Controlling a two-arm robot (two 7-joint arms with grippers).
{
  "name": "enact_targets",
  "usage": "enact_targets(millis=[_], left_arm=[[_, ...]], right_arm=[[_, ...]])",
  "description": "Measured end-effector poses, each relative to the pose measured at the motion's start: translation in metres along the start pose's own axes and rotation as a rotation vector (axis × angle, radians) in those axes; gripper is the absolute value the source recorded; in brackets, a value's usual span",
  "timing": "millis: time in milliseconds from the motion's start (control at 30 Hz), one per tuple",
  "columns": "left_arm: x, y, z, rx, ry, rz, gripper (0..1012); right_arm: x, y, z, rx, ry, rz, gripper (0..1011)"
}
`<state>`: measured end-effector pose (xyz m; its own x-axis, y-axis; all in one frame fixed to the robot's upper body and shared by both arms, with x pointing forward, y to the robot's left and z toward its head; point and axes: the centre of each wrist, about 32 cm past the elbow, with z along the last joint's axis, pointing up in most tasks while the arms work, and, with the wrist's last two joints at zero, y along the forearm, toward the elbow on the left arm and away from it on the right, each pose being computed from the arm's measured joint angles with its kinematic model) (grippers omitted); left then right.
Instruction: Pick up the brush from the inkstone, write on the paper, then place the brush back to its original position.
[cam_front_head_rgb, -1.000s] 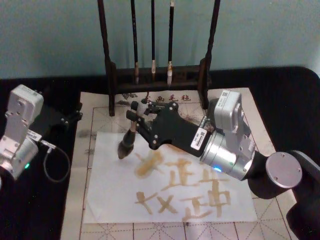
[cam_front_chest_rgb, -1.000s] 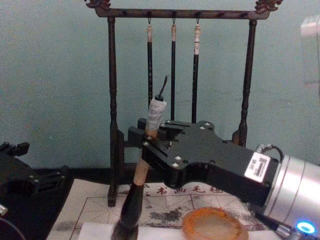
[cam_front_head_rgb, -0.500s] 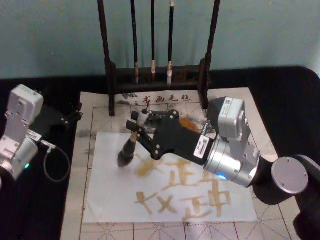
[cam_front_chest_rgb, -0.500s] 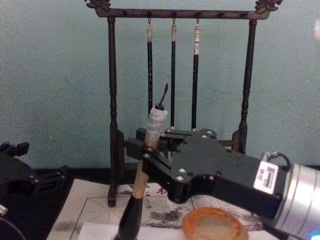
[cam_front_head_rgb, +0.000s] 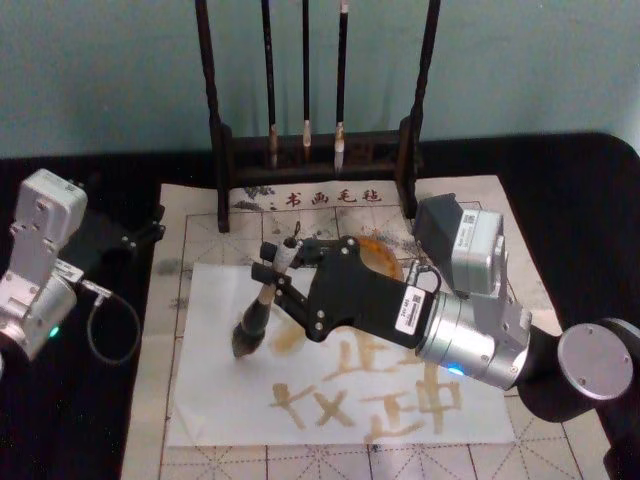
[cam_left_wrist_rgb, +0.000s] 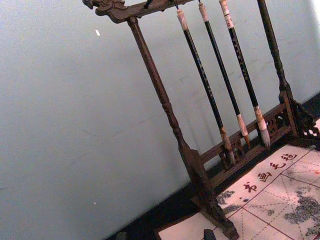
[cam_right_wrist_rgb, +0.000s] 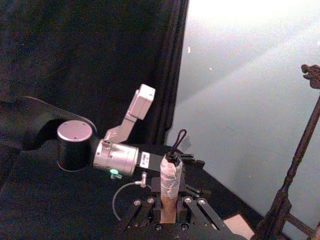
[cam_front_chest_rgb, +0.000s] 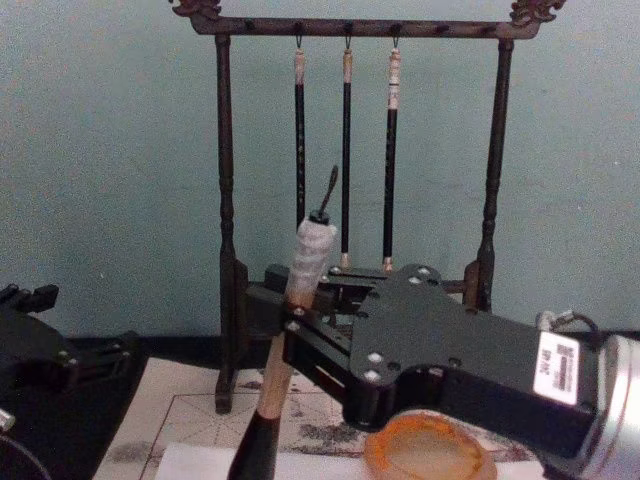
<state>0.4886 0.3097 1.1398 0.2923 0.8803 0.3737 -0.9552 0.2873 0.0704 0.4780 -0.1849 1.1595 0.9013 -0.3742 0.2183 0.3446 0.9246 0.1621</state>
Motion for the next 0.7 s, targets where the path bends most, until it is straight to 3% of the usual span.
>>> enact_targets(millis=[300, 700], left_arm=[[0.0000, 0.0000, 0.0000, 0.000, 0.000, 0.000, 1001], [0.0000, 0.0000, 0.0000, 0.000, 0.000, 0.000, 1001]], right_arm=[[0.001, 0.000, 0.006, 0.026, 0.009, -0.012, 190], [0.017, 0.003, 0.018, 0.083, 0.025, -0.119, 189]])
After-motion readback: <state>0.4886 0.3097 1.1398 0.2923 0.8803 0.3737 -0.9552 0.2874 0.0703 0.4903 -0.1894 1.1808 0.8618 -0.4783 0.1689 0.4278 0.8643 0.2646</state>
